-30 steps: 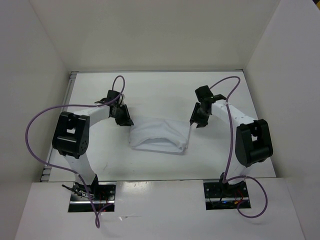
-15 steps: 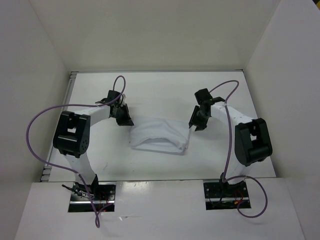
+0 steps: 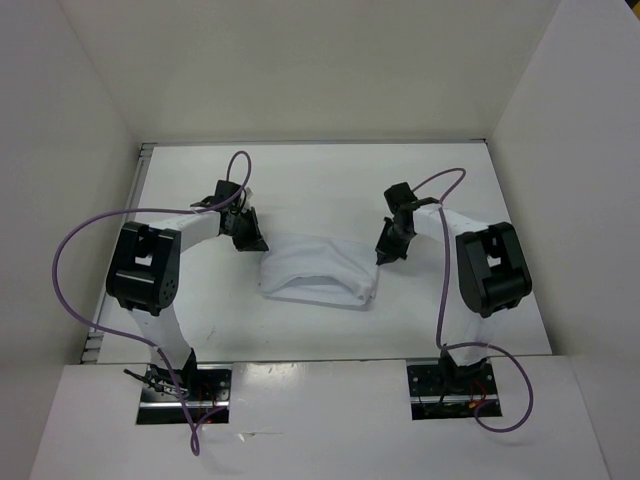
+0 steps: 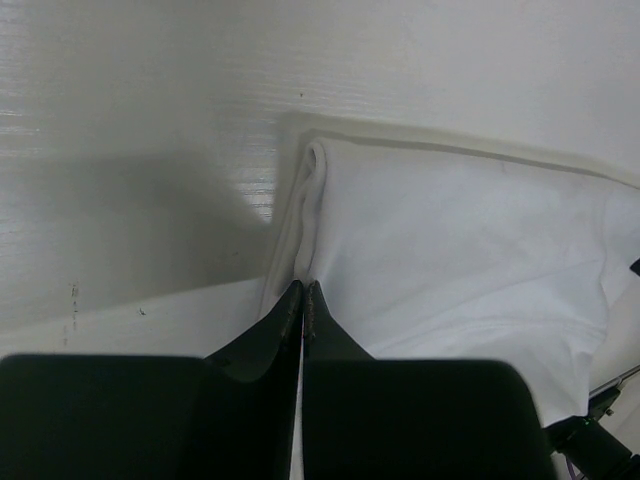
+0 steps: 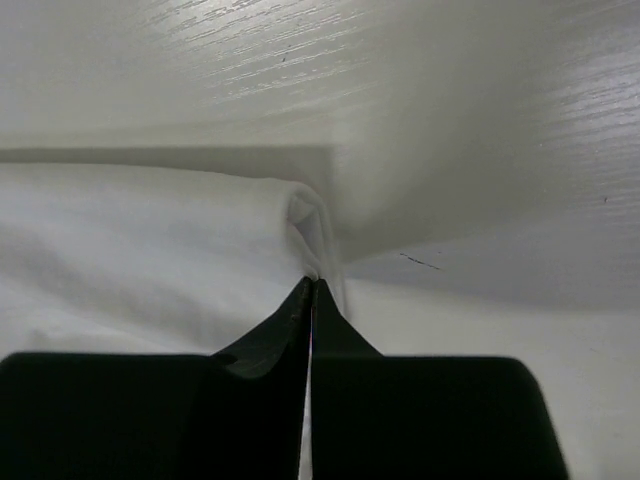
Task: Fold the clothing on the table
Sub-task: Fold the skirt
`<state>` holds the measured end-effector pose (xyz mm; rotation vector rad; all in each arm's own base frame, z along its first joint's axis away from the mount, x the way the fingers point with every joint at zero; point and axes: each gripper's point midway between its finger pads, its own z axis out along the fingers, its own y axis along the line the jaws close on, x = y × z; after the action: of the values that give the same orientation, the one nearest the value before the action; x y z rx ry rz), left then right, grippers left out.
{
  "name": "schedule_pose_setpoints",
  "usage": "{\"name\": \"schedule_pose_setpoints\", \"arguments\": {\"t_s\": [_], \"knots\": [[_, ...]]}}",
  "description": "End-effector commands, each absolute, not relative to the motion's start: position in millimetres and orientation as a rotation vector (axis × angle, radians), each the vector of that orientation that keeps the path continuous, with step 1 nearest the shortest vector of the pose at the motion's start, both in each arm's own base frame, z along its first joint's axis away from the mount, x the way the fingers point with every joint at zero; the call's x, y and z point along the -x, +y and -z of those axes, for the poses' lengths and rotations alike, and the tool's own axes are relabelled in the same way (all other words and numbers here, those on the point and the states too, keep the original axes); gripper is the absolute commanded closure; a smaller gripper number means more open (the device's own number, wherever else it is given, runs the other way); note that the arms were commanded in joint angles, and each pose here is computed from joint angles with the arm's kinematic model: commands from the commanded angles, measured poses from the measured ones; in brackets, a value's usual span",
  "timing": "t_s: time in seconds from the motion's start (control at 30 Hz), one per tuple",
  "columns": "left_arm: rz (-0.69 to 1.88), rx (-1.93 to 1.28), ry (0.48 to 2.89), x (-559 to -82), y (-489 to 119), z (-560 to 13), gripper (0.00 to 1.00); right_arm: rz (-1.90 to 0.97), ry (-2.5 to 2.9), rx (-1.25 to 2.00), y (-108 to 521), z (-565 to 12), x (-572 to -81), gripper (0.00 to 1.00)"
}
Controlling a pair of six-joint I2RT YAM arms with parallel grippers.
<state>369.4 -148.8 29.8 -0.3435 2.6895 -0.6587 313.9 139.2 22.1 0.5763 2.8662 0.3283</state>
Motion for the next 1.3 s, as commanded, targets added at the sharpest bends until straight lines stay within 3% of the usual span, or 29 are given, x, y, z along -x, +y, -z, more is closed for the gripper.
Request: {"name": "schedule_pose_setpoints", "arguments": {"t_s": [0.0,0.27,0.67,1.27], "knots": [[0.690,0.294,2.657,-375.5,-154.5,-39.4,1.00,-0.386,2.788,-0.566,142.7,-37.4,-327.6,1.00],[0.782,0.253,2.620,-373.4,-164.3,-68.3,1.00,-0.414,2.703,-0.546,137.2,-86.5,-327.7,1.00],[0.863,0.190,2.484,-392.7,-175.0,-138.3,1.00,-0.421,2.688,-0.568,115.8,-95.1,-349.3,1.00],[0.905,0.253,2.429,-456.9,-179.1,-138.0,1.00,-0.507,2.634,-0.593,76.0,-115.9,-394.2,1.00]]}}
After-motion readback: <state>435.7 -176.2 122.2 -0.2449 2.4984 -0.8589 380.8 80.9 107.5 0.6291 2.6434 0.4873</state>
